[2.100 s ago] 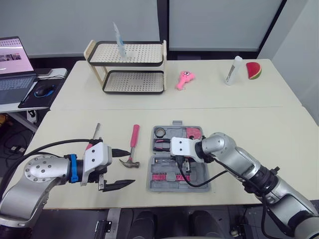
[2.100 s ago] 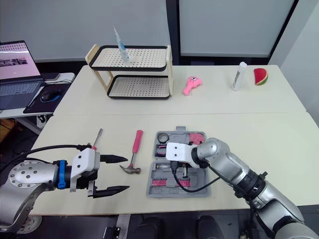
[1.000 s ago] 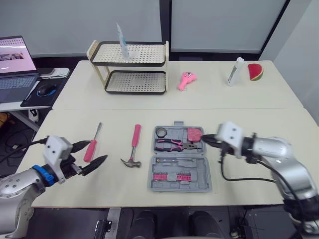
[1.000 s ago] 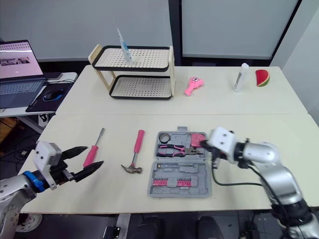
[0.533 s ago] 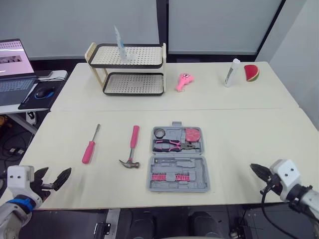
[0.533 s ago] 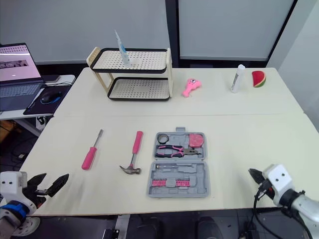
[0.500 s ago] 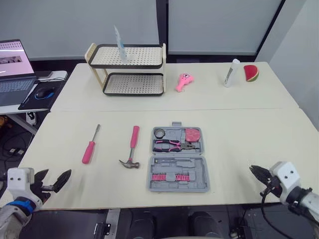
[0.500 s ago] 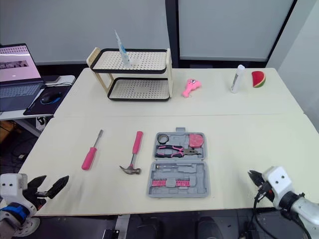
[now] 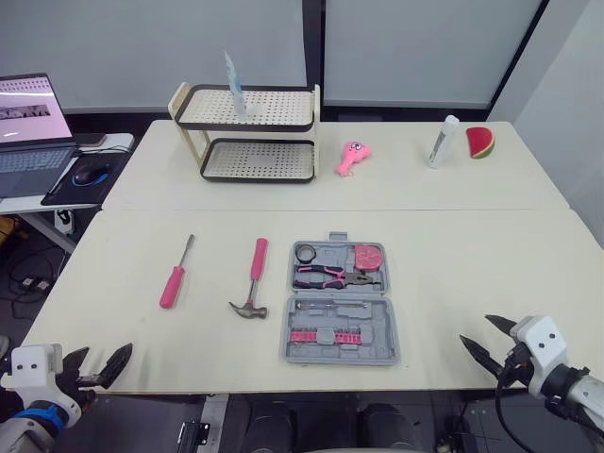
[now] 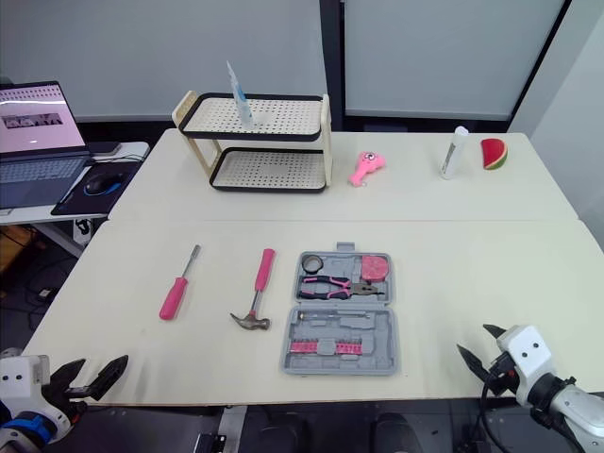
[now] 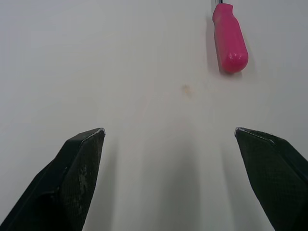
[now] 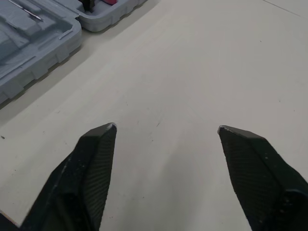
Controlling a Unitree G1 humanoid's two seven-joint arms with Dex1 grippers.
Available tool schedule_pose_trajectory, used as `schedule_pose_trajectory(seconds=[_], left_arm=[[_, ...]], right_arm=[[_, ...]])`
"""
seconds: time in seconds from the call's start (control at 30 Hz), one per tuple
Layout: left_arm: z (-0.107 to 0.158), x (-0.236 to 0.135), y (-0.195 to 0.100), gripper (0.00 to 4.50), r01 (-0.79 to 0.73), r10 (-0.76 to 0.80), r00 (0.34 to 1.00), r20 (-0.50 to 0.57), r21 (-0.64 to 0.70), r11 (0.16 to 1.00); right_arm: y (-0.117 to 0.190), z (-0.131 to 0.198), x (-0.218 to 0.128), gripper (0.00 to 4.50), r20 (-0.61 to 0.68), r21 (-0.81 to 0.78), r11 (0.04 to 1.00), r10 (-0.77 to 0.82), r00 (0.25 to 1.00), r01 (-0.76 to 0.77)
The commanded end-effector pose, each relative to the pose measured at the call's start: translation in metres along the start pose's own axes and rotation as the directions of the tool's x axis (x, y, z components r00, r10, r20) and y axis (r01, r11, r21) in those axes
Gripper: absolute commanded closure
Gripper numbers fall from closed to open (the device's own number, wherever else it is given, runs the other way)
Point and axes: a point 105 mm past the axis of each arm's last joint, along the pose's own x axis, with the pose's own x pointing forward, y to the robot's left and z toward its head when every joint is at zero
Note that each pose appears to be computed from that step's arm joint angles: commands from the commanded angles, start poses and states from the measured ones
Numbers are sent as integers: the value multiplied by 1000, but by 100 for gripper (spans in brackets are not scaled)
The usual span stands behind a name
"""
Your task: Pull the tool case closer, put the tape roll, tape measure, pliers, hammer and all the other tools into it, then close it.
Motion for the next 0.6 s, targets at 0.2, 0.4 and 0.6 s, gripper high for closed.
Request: schedule_pose_trajectory(seconds=[0.2, 0.4, 0.6], left_arm=[[17, -8, -7, 0, 11, -12, 998, 56, 24, 1000], [51, 10, -67, 0, 154, -159, 980, 117, 51, 987], [72, 37, -124, 0, 199, -202, 969, 139, 34, 979]], right_arm=[[-2, 18, 3, 3, 39, -56, 997, 53, 998, -51], [6, 62, 14, 3, 113, -161, 969, 206, 972, -187], [25, 92, 20, 3, 113, -236, 912, 369, 923, -335]])
